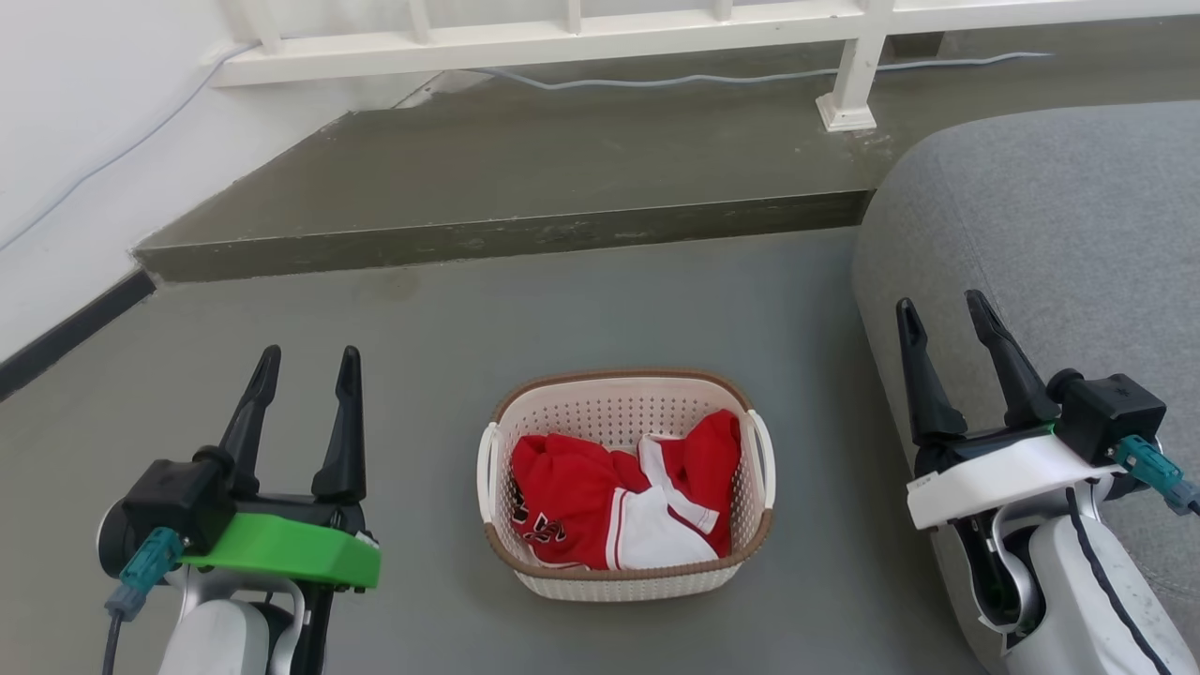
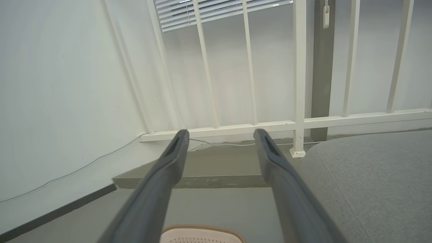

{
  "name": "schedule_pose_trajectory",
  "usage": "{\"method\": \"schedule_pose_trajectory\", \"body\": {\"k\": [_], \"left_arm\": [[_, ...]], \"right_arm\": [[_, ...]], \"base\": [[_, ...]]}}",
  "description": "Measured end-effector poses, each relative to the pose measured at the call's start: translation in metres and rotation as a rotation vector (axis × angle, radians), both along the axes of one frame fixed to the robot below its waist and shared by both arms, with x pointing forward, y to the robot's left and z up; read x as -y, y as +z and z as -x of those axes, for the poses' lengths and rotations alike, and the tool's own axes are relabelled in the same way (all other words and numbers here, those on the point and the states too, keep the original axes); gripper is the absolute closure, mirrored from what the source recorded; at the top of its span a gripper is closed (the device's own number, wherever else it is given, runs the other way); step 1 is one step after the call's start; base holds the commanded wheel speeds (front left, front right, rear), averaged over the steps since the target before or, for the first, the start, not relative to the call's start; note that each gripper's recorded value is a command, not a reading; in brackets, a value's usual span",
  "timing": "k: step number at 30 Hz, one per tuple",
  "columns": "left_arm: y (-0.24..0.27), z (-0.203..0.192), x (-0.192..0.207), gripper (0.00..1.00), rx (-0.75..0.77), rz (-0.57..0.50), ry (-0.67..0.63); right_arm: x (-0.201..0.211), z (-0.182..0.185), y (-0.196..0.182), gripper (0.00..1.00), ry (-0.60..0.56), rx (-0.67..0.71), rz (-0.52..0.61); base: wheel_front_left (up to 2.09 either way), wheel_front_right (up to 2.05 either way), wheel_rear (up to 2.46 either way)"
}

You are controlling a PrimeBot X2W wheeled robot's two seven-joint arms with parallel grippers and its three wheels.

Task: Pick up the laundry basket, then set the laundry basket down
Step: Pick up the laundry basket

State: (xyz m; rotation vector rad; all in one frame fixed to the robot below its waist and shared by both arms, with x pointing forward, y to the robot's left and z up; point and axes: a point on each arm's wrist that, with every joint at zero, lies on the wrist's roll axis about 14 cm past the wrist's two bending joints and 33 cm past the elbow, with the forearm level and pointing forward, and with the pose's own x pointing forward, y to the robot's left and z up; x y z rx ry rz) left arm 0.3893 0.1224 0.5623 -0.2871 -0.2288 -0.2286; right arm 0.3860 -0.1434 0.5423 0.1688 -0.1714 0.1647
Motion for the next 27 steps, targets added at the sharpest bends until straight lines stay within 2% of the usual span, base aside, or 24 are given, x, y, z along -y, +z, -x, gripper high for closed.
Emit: {"method": "schedule_pose_trajectory", "body": {"k": [9, 27], "left_arm": [[-0.007, -0.007, 0.004, 0.00, -0.015, 0.005, -0.012], [-0.053, -0.055, 0.021, 0.00, -0.120, -0.013, -0.072]], "right_arm": [[0.005, -0.004, -0.012, 0.00, -0.013, -0.035, -0.003], [0.023, -0.043, -0.057, 0.00, -0.075, -0.148, -0.010]], "base": [[0.00, 0.00, 0.00], [0.00, 0.00, 0.00]]}}
